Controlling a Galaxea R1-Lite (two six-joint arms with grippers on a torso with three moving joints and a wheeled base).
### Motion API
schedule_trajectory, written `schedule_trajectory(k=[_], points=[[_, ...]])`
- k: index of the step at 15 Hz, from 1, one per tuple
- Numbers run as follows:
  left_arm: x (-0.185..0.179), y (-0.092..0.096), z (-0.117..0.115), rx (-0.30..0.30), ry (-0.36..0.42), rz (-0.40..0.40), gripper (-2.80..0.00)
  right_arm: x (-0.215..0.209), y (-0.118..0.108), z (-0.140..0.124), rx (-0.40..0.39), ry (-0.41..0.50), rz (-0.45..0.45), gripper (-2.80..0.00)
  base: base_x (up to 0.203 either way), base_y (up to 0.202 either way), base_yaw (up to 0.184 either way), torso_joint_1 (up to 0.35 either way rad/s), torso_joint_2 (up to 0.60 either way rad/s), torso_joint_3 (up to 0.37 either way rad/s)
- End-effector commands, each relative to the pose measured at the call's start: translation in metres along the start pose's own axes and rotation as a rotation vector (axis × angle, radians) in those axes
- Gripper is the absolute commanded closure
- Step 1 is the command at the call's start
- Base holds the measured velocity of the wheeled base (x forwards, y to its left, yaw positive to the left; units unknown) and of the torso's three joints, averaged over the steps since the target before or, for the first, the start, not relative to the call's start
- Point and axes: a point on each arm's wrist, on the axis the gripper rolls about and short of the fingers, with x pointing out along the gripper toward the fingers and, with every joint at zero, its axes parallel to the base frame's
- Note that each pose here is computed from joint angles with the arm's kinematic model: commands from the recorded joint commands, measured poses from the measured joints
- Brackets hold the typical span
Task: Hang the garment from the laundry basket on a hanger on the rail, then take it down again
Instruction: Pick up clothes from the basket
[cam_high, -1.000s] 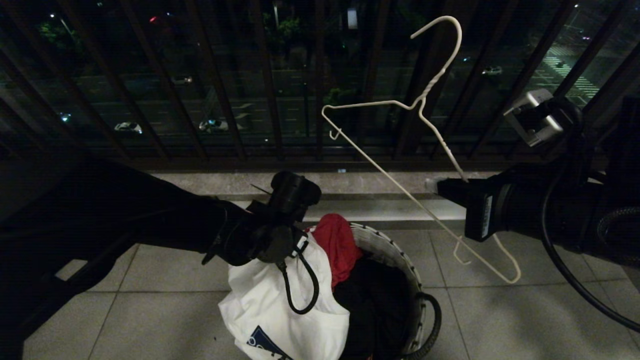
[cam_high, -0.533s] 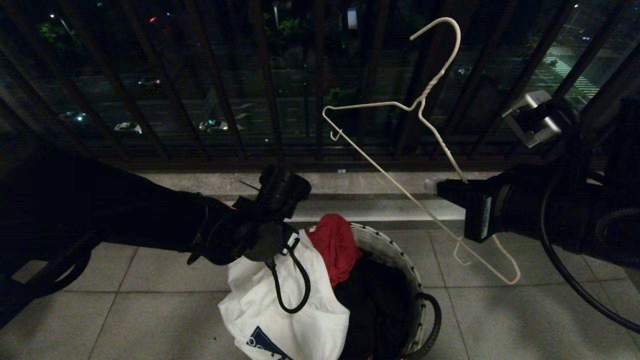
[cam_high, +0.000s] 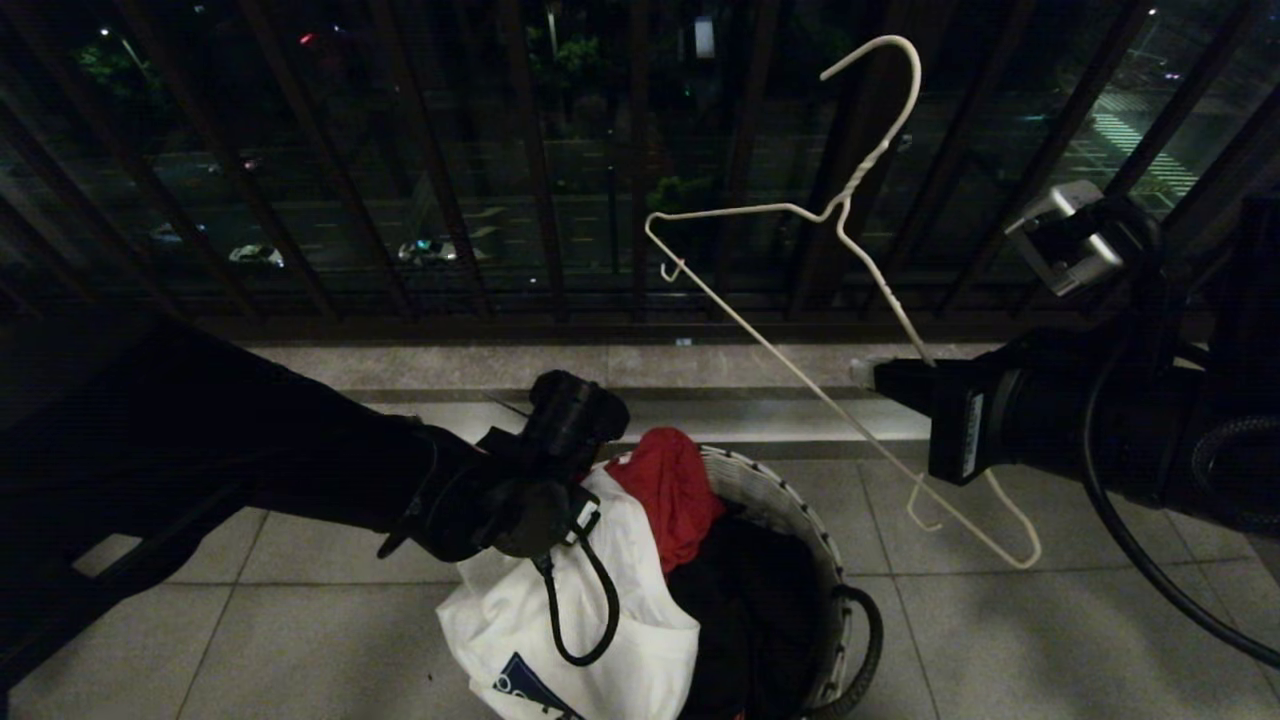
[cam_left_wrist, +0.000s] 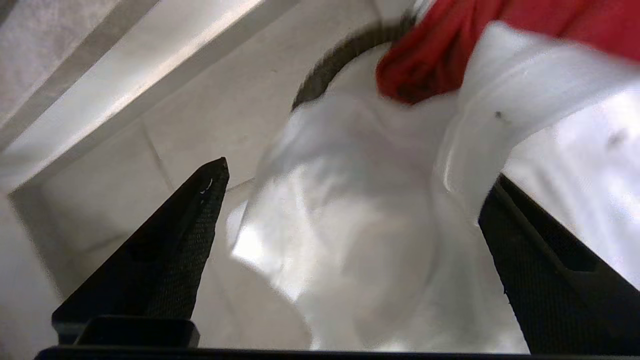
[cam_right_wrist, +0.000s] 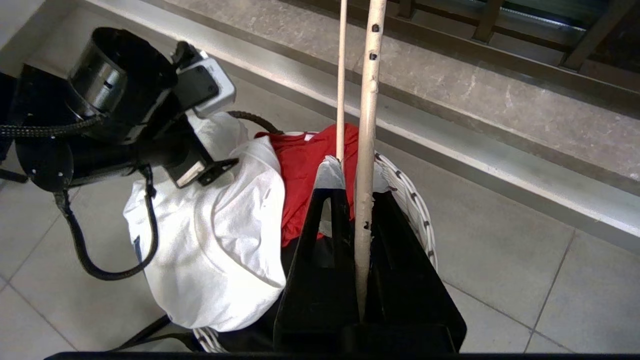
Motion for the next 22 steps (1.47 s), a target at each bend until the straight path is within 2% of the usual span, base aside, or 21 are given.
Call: schedule_trajectory(k=[1,4,6,8,10,17,22], points=[[0.003,-0.004,0.001,-0.011,-0.014,0.000,-2.80,0.000,0.000,0.000,-0.001,0.000,0.000,0.00,0.000,0.000,0.000,0.000,0.00,0.000],[0.016,-0.013,0.004,-0.034,-0.074,0.033,-2.80,0.000,0.000,0.000,-0.001,0.000,0.000,0.00,0.000,0.000,0.000,0.000,0.00,0.000],[0.018,-0.010,0.015,-0.015,-0.109,0.063,-2.80,0.000,0.000,0.000,-0.001,-0.001,0.000,0.00,0.000,0.000,0.000,0.000,0.00,0.000],[0.012,-0.003,0.031,-0.049,-0.157,0.074,-2.80,0.000,0.000,0.000,-0.001,-0.001,0.000,0.00,0.000,0.000,0.000,0.000,0.00,0.000],[0.010,-0.002,0.036,-0.061,-0.173,0.075,-2.80,0.002,0.000,-0.001,-0.001,0.005,0.000,0.00,0.000,0.000,0.000,0.000,0.00,0.000],[0.013,-0.009,0.021,-0.048,-0.131,0.058,-2.80,0.004,0.000,-0.002,-0.001,0.011,0.000,0.00,0.000,0.000,0.000,0.000,0.00,0.000],[0.015,-0.019,0.007,-0.008,-0.093,0.035,-2.80,0.004,0.000,-0.002,-0.001,0.009,0.000,0.00,0.000,0.000,0.000,0.000,0.00,0.000]])
